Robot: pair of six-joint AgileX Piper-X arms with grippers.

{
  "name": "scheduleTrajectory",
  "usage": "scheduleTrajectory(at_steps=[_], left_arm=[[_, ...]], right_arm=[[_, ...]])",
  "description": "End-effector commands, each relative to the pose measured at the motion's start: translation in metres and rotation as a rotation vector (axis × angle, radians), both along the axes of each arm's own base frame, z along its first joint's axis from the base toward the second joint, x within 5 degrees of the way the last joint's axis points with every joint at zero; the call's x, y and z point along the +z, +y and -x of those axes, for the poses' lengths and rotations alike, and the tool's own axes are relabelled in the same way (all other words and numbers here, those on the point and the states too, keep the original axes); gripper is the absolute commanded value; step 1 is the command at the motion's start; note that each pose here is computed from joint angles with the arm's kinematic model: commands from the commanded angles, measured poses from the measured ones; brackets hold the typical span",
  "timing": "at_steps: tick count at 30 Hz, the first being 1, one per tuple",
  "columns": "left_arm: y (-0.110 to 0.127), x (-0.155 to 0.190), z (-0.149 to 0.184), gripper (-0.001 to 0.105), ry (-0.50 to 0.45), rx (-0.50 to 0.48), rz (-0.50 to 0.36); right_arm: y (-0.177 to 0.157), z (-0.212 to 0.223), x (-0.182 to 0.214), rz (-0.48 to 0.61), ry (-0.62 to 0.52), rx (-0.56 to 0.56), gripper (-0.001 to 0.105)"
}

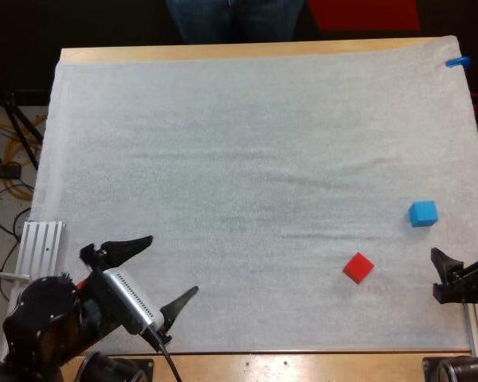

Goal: Stack red cube on blue cube

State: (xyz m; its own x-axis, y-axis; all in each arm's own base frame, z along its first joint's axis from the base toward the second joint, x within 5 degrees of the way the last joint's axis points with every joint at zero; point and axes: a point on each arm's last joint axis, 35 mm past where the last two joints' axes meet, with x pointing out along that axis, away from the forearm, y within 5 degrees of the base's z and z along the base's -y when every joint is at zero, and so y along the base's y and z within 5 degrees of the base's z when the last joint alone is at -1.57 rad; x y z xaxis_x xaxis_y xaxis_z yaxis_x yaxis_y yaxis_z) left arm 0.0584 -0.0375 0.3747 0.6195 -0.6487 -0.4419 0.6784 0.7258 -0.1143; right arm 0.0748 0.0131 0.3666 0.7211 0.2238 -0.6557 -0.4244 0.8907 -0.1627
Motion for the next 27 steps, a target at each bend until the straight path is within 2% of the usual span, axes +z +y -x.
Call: scheduleTrajectory(at_steps=[1, 7, 13, 17, 22, 27], left_arm=[[-0.003, 0.006, 0.000, 0.087, -0.007, -0.041, 0.000], [-0.012, 0.011, 0.001, 0.087, 0.048, -0.155, -0.026], [-0.013, 0.011, 0.002, 0.087, 0.042, -0.181, -0.024], [-0.013, 0.011, 0.001, 0.087, 0.041, -0.181, -0.023], [-0.013, 0.011, 0.001, 0.087, 0.041, -0.181, -0.023], [-0.013, 0.011, 0.001, 0.087, 0.041, -0.181, -0.023]], right_arm=[[0.002, 0.000, 0.004, 0.011, 0.015, 0.051, 0.071], [0.016, -0.009, 0.014, 0.000, 0.097, 0.208, 0.071], [0.030, -0.020, 0.010, -0.006, 0.165, 0.291, 0.071], [0.039, -0.030, 0.005, 0.013, 0.205, 0.314, 0.071], [0.055, -0.057, -0.009, 0.111, 0.266, 0.297, 0.071], [0.069, -0.085, -0.026, 0.146, 0.334, 0.310, 0.071]])
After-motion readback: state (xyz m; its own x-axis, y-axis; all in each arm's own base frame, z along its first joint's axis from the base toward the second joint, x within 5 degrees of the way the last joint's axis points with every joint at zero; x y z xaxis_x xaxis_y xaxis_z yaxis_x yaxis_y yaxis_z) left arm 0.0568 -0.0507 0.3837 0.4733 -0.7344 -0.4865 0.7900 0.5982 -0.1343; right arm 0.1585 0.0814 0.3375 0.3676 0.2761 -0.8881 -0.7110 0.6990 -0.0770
